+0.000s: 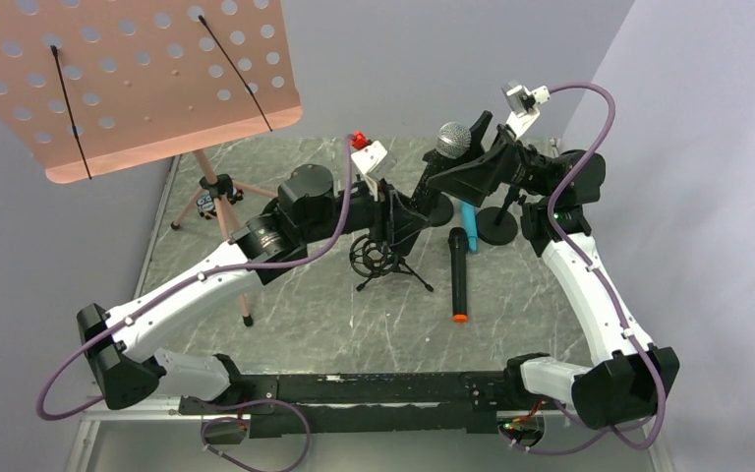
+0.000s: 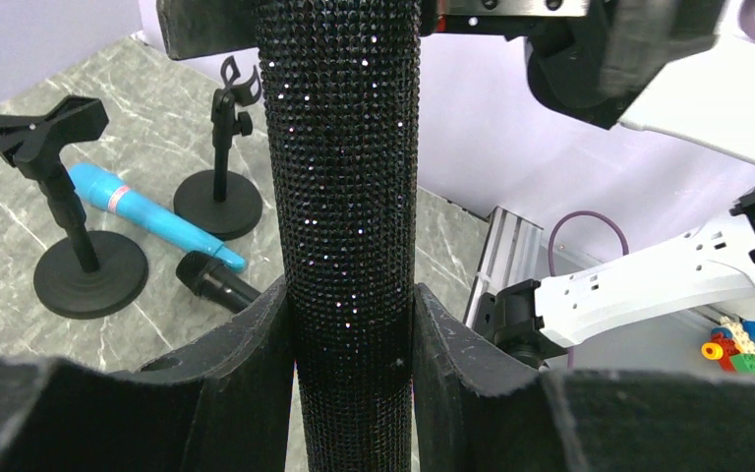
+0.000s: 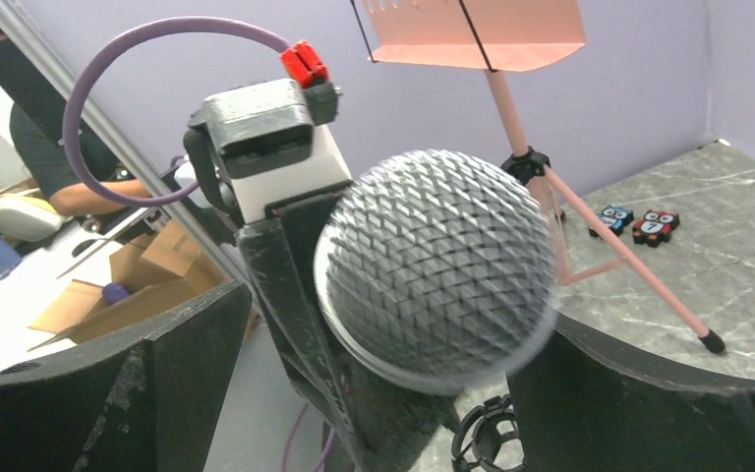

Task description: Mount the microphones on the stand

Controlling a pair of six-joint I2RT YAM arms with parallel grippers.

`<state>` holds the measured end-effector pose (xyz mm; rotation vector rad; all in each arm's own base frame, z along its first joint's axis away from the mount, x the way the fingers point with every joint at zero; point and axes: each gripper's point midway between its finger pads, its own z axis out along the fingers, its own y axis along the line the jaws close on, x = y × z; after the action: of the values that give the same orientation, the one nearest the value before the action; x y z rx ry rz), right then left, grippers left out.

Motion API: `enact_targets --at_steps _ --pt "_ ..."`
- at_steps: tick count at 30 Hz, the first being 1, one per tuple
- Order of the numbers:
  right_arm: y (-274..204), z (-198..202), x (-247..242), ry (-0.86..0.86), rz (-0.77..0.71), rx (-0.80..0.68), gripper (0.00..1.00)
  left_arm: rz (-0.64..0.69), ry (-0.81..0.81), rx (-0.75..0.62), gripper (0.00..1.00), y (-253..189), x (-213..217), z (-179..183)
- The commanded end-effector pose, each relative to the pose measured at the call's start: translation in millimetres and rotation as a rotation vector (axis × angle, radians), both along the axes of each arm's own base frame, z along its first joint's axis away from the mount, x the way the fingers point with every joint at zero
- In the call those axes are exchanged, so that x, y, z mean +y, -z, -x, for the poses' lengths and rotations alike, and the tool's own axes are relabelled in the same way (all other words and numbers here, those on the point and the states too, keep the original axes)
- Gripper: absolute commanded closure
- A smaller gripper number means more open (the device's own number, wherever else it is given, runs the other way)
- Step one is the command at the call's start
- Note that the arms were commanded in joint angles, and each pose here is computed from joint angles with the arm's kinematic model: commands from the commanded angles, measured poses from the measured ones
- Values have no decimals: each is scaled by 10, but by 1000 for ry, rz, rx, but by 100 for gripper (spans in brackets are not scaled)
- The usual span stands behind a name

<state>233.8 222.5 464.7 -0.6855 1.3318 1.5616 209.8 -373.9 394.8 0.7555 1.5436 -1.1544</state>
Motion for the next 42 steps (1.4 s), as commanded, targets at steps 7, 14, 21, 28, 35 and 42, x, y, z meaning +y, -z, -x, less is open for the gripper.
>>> enact_targets --at_steps 7,14,21,28,35,42 --pt "27 155 41 -36 -2 -6 27 84 -23 -38 100 -327 -58 -47" --pt "42 187 39 -43 14 -25 65 79 -36 -41 100 -287 -5 -42" --pt "-5 263 28 -54 38 -97 84 69 -56 -32 78 -260 96 -7" --pt "-119 256 38 -65 62 -173 87 -5 -101 -45 5 -75 481 144" --pt "80 111 283 -52 176 -239 88 -103 -316 -129 1 59 1426 272" --pt "161 118 658 -86 288 -370 88 -300 -566 -195 1 532 2154 181"
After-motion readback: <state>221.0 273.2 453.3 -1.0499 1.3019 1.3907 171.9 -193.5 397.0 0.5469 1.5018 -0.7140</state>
